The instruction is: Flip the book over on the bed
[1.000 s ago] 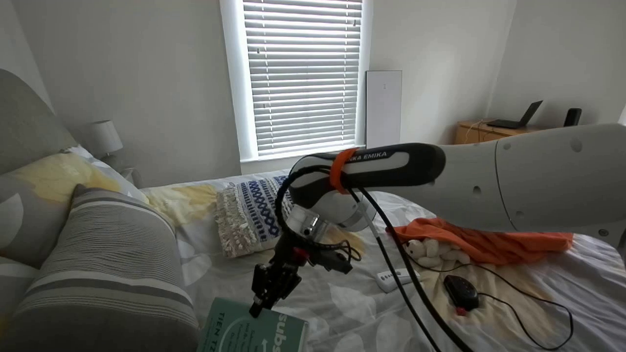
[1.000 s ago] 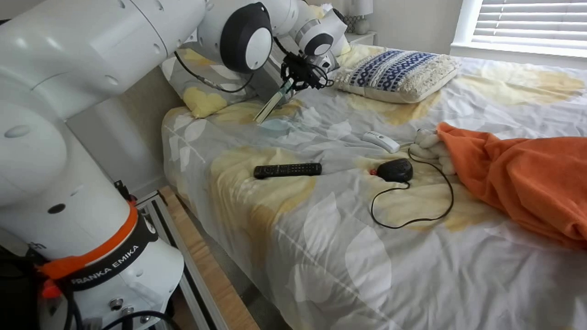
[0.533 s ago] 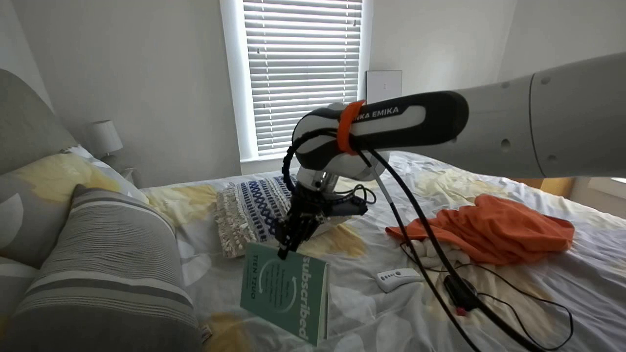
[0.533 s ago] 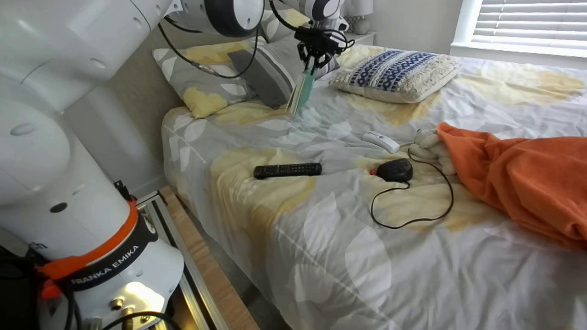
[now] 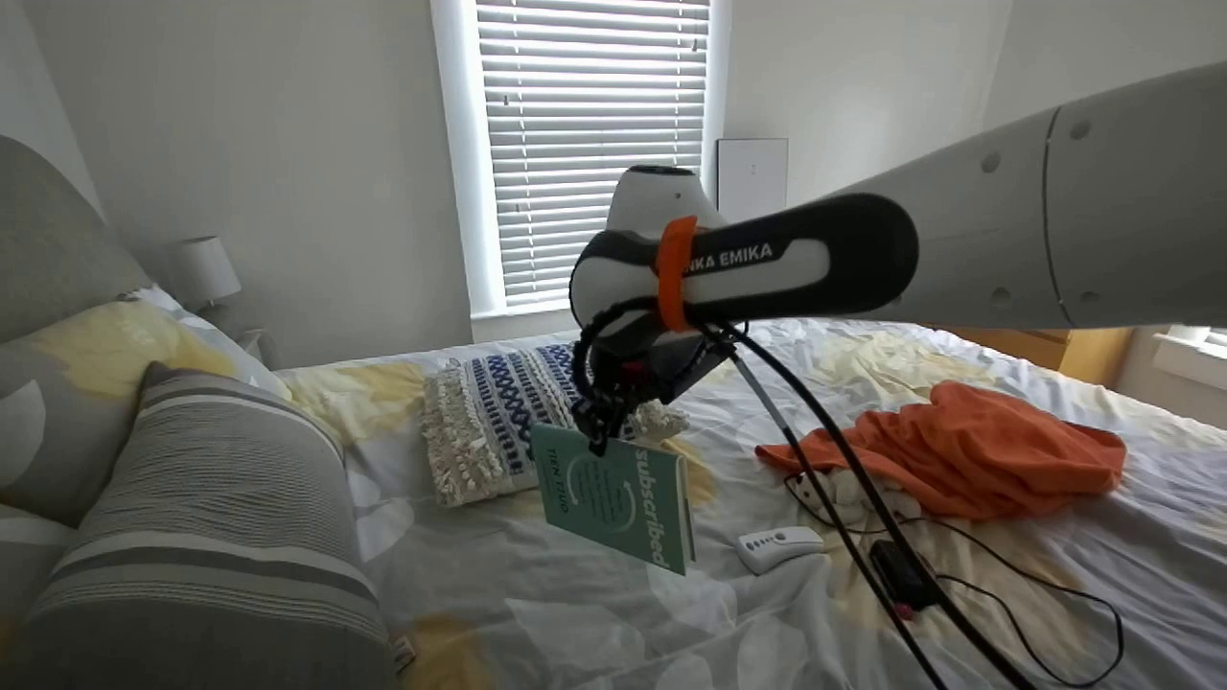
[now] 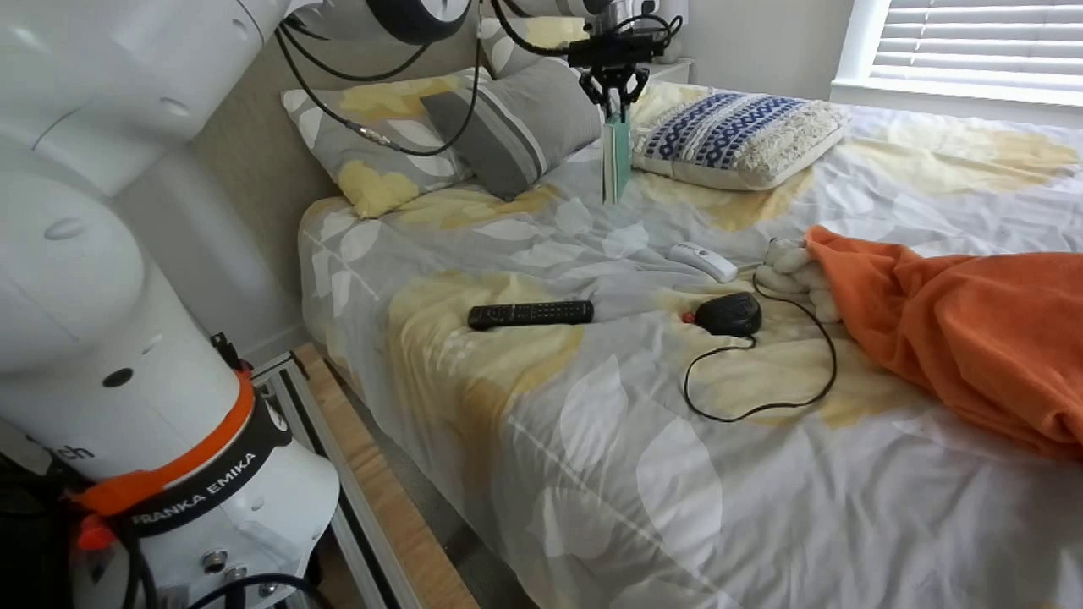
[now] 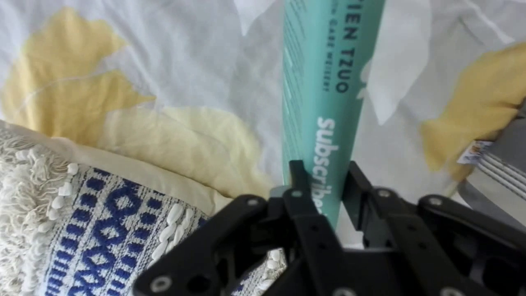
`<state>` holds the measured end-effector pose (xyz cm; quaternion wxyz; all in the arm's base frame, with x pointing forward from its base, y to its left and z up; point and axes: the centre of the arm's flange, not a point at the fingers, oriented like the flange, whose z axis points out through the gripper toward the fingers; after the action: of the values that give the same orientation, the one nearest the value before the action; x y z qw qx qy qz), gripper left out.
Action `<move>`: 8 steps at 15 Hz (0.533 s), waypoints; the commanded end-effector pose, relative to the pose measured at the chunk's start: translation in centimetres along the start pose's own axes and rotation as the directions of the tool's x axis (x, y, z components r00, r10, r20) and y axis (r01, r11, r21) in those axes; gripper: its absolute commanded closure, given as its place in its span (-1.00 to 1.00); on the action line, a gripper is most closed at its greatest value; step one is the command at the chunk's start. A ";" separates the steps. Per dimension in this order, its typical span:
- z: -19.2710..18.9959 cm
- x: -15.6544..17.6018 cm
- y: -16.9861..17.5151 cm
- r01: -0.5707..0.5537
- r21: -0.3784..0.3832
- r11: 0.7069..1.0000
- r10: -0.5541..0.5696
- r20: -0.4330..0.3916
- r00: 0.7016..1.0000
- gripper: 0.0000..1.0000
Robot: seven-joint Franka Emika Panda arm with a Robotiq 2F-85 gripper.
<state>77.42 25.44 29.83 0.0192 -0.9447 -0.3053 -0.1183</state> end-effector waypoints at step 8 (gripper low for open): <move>5.5 0.3 -3.2 0.148 -0.152 0.977 -0.150 -0.005 0.989 0.48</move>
<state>76.97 28.80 24.49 -0.0591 -0.9169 -0.3651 -0.1501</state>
